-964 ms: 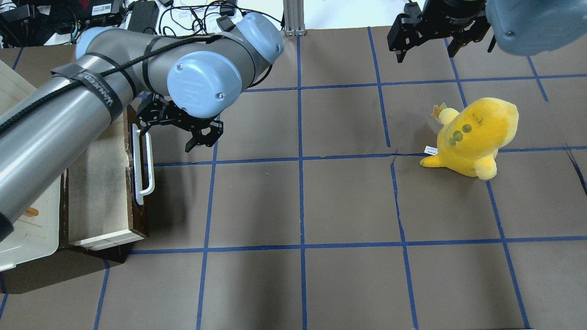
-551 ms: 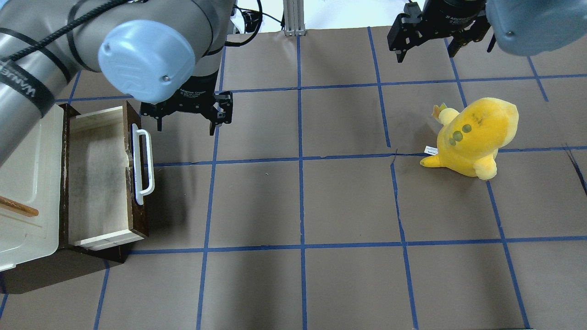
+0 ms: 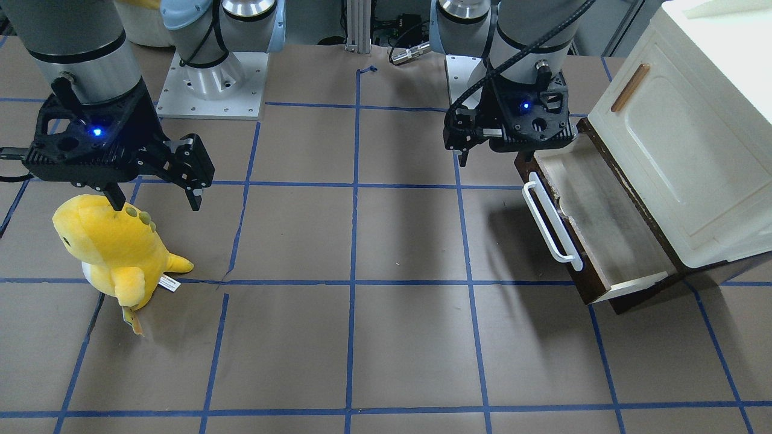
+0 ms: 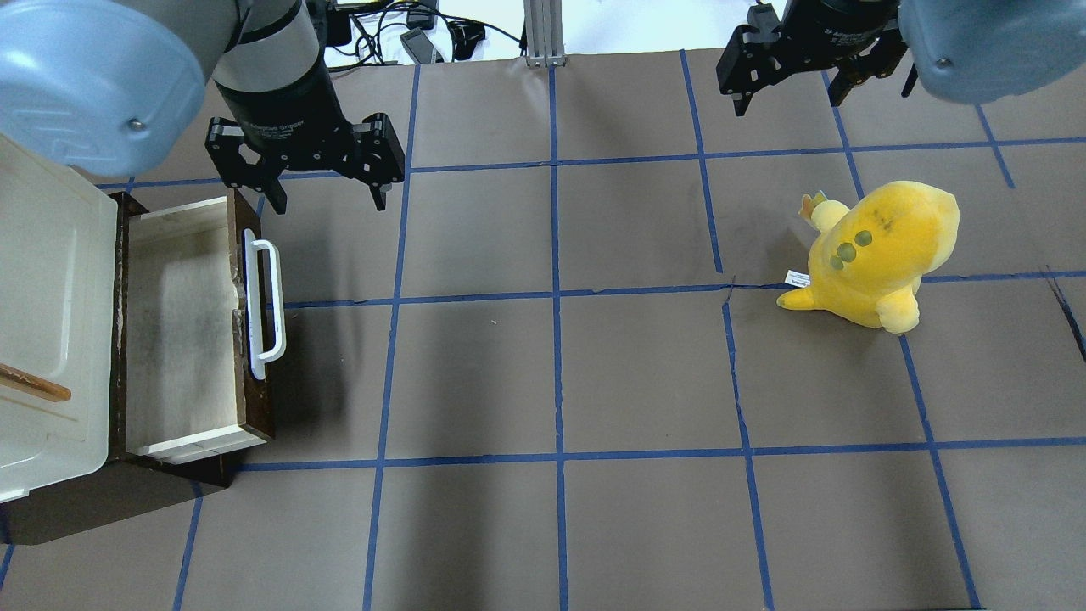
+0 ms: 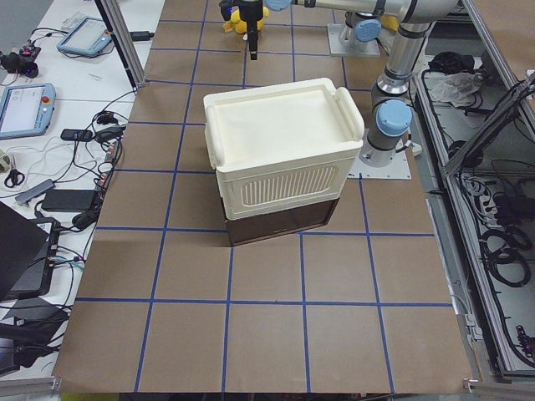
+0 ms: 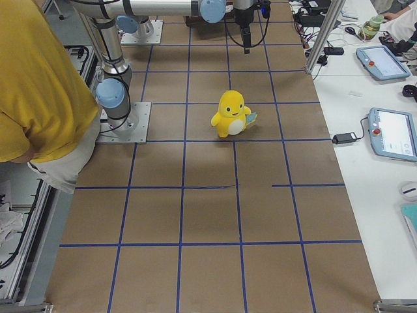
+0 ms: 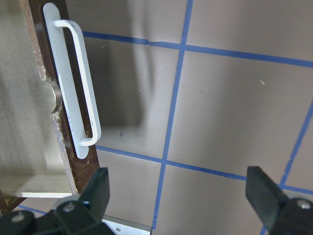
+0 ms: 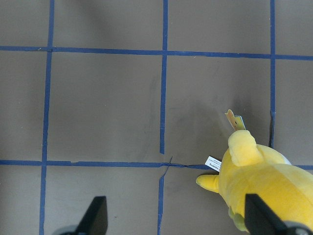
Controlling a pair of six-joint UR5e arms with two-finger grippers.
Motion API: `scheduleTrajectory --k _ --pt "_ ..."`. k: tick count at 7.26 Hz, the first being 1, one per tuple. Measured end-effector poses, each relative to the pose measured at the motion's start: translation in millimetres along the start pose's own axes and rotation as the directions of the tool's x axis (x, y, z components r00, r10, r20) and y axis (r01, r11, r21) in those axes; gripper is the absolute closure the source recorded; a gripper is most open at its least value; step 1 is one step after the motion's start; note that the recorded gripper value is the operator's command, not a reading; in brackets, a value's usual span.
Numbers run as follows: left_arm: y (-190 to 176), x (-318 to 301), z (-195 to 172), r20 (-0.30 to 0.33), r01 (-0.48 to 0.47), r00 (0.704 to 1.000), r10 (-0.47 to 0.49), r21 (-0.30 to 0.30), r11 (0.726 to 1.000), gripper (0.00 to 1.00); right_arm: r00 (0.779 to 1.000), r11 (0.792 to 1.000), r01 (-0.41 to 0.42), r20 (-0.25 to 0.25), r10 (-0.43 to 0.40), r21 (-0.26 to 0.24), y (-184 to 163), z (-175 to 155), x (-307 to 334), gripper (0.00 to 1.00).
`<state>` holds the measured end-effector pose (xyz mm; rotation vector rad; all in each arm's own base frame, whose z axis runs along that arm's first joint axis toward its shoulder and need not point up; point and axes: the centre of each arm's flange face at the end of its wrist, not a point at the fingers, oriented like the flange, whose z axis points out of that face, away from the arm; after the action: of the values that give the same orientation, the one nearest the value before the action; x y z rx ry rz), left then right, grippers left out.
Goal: Pull drawer sideways
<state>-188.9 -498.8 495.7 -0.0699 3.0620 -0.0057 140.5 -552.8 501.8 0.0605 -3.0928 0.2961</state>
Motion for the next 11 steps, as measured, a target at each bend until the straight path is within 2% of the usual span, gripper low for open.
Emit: scheduleTrajectory --k 2,5,11 --pt "2 -7 -6 -0.029 -0.03 0.999 0.031 0.025 0.999 0.0 1.0 1.0 0.0 0.0 0.0 0.0 0 0 0 0.0" --pt "3 -25 -15 -0.061 -0.018 0.998 0.02 0.04 0.999 0.0 1.0 1.0 0.0 0.0 0.0 -0.001 0 0 0 0.0" --pt "8 -32 -18 -0.043 -0.009 0.999 0.011 0.04 0.999 0.0 1.0 1.0 0.0 0.0 0.0 0.0 0 0 0 0.0"
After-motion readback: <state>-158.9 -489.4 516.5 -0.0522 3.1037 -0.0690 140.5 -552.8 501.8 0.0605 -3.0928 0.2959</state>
